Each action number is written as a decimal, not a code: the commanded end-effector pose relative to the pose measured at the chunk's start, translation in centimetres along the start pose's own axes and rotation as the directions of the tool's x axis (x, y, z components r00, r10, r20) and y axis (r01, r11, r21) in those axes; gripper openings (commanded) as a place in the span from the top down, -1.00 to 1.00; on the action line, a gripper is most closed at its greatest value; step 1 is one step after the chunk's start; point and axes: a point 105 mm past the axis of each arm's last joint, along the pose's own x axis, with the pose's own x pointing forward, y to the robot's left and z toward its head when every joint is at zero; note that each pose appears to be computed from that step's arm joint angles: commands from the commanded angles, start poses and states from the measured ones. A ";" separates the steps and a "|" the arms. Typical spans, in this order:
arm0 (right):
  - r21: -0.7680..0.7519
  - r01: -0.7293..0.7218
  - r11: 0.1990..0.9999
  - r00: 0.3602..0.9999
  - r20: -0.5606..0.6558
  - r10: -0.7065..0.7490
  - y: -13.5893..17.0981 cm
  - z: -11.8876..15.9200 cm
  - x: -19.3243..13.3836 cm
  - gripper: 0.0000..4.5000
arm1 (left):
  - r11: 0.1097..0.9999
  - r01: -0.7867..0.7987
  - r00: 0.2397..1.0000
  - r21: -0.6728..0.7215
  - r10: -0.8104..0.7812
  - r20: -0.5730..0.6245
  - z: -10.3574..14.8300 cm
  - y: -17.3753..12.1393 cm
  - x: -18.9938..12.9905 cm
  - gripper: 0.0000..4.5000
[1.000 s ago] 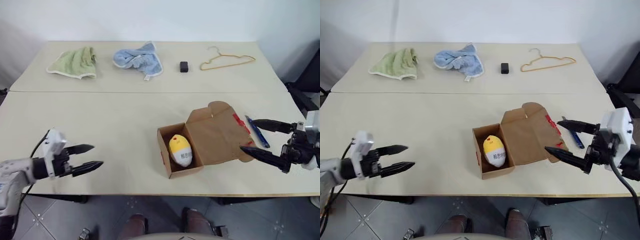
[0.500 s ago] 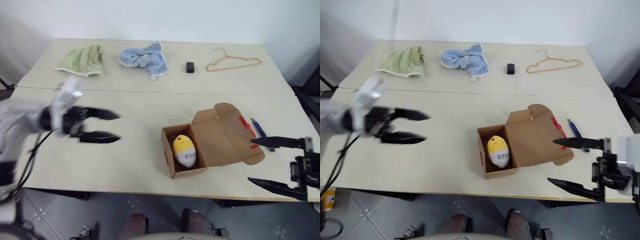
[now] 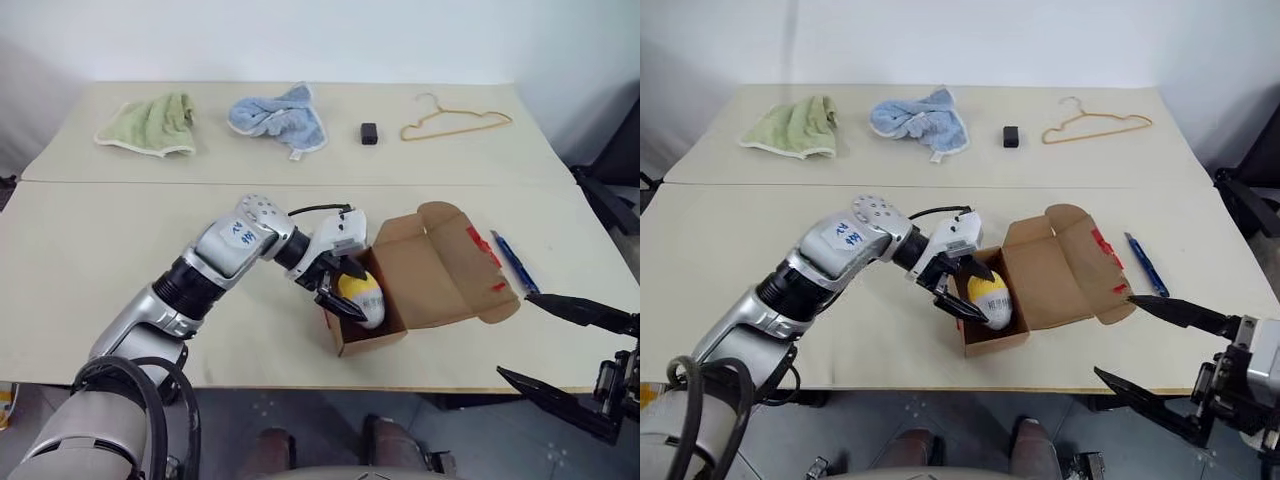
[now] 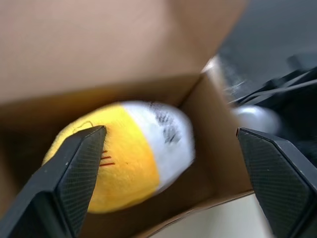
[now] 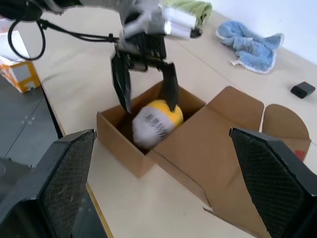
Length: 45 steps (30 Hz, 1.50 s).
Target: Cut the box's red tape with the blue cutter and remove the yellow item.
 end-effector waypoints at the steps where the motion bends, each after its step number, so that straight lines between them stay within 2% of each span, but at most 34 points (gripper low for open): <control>1: -0.028 0.017 0.999 1.000 0.019 -0.017 0.6 0.7 0.2 -1.00 | 0.992 -0.026 0.995 0.122 0.037 -0.088 -0.2 0.9 0.3 -0.99; 5: -0.016 0.013 1.000 1.000 0.016 -0.013 0.8 0.4 0.5 -1.00 | 0.982 -0.026 0.987 0.187 0.055 -0.151 -0.9 1.6 0.9 -0.99; 6: -0.016 0.010 1.000 1.000 0.014 -0.009 0.8 0.3 0.5 -1.00 | 0.979 -0.039 0.986 0.200 0.070 -0.149 -0.8 2.0 1.1 -0.91; 8: -0.020 0.005 1.000 1.000 0.014 -0.005 0.8 0.2 0.7 -1.00 | 0.971 -0.047 0.985 0.233 0.085 -0.152 -0.6 2.3 1.4 -0.72; 16: -0.027 -0.001 1.000 1.000 0.016 0.002 0.4 -0.4 1.2 -1.00 | 0.966 -0.065 0.995 0.249 0.082 -0.058 1.0 2.3 1.1 0.35; 20: -0.026 -0.012 1.000 0.999 0.031 0.013 0.2 -0.5 1.6 -1.00 | 0.967 -0.120 0.984 0.225 0.086 0.154 3.6 2.7 -0.3 0.80; 22: -0.019 -0.023 1.000 0.998 0.060 0.024 0.2 -0.3 2.0 -1.00 | 0.957 -0.191 0.922 0.219 0.099 0.373 6.1 2.9 -2.3 0.93; 23: -0.012 -0.029 1.000 0.996 0.079 0.030 0.1 -0.2 2.3 -1.00 | 0.956 -0.223 0.871 0.190 0.108 0.479 7.2 3.1 -3.6 0.94; 25: 0.015 -0.029 0.999 0.989 0.146 0.026 -0.1 0.3 3.0 -1.00 | 0.957 -0.251 0.790 0.147 0.115 0.602 8.0 2.9 -6.1 0.95; 28: 0.065 -0.053 0.996 0.963 0.269 0.034 -0.6 1.3 4.9 -1.00 | 0.936 -0.346 0.685 0.062 0.207 0.698 7.4 2.9 -10.1 0.95; 30: 0.059 -0.113 0.992 0.943 0.320 0.088 -0.4 1.5 6.8 -1.00 | 0.885 -0.456 0.561 -0.091 0.366 0.743 5.4 3.2 -13.8 0.95; 32: 0.055 -0.148 0.987 0.928 0.353 0.120 -0.3 1.6 8.0 -1.00 | 0.836 -0.511 0.477 -0.203 0.471 0.742 3.5 3.1 -16.0 0.95; 33: 0.052 -0.183 0.982 0.913 0.379 0.151 -0.2 1.5 9.0 -1.00 | 0.732 -0.594 0.385 -0.334 0.623 0.680 -0.9 2.8 -18.5 0.95; 35: 0.036 -0.234 0.972 0.892 0.405 0.200 -0.1 1.3 10.5 -1.00 | 0.553 -0.684 0.262 -0.475 0.795 0.547 -6.8 1.1 -21.5 0.95; 40: -0.021 -0.348 0.937 0.845 0.425 0.323 0.4 0.6 12.8 -1.00 | 0.251 -0.737 0.084 -0.627 0.955 0.284 -16.0 -4.9 -24.9 0.95; 42: -0.054 -0.373 0.926 0.831 0.425 0.359 0.4 0.4 13.3 -1.00 | 0.196 -0.729 0.064 -0.656 0.973 0.220 -18.2 -6.4 -25.4 0.95; 44: -0.060 -0.390 0.919 0.825 0.421 0.378 0.2 0.2 13.6 -1.00 | 0.188 -0.721 0.072 -0.666 0.977 0.199 -18.8 -6.7 -25.2 0.95; 45: -0.066 -0.398 0.915 0.827 0.407 0.389 -0.1 -0.2 13.6 -1.00 | 0.185 -0.701 0.073 -0.689 0.979 0.189 -18.9 -6.6 -25.0 0.79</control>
